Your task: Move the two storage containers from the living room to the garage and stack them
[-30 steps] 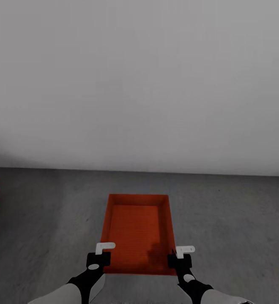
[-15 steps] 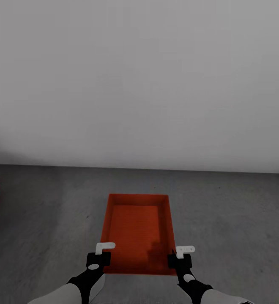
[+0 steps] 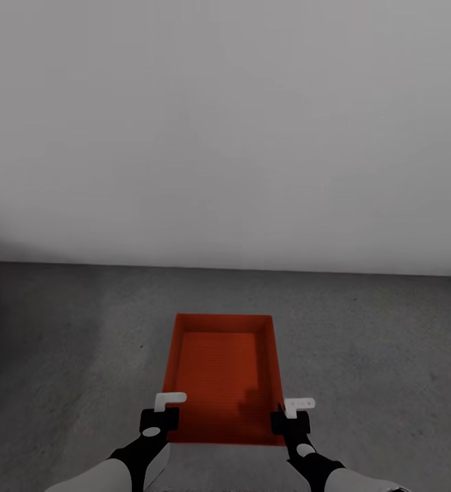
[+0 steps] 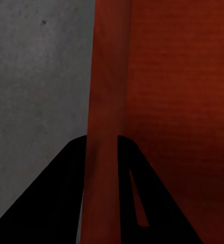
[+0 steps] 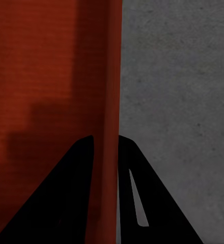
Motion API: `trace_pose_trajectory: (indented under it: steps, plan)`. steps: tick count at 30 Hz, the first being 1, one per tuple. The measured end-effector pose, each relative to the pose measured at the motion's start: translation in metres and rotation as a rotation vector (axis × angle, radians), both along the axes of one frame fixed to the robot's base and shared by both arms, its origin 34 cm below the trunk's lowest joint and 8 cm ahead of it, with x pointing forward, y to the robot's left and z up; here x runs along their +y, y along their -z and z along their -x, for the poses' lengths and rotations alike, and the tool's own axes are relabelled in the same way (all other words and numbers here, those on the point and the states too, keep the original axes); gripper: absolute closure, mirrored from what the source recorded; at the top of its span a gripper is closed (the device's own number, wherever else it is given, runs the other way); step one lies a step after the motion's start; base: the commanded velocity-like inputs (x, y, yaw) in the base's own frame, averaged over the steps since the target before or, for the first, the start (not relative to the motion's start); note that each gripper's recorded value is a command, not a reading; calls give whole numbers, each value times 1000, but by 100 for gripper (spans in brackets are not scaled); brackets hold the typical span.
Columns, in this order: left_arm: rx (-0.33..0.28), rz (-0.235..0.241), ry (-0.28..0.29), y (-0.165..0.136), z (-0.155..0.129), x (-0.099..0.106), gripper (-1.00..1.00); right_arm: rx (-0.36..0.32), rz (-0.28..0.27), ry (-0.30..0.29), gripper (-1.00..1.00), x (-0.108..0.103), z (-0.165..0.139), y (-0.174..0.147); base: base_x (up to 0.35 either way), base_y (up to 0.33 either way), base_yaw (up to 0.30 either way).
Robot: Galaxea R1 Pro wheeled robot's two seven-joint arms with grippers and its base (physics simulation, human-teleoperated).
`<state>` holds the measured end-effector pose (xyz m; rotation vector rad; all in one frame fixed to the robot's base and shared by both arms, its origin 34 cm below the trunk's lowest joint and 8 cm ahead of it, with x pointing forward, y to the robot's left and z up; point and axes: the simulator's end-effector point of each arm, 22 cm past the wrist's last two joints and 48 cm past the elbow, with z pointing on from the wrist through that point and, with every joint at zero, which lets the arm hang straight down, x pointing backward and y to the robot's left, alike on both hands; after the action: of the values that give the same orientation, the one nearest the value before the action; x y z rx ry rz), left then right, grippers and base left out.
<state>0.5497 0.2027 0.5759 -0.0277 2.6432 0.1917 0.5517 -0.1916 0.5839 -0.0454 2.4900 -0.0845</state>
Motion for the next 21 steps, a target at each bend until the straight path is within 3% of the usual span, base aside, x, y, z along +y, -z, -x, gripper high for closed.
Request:
trace_pose_trajectory:
  steps: [21]
  plan:
    - [31, 0, 0, 13, 12, 0, 100, 31, 0, 0, 100, 0, 11, 13, 0, 0, 0]
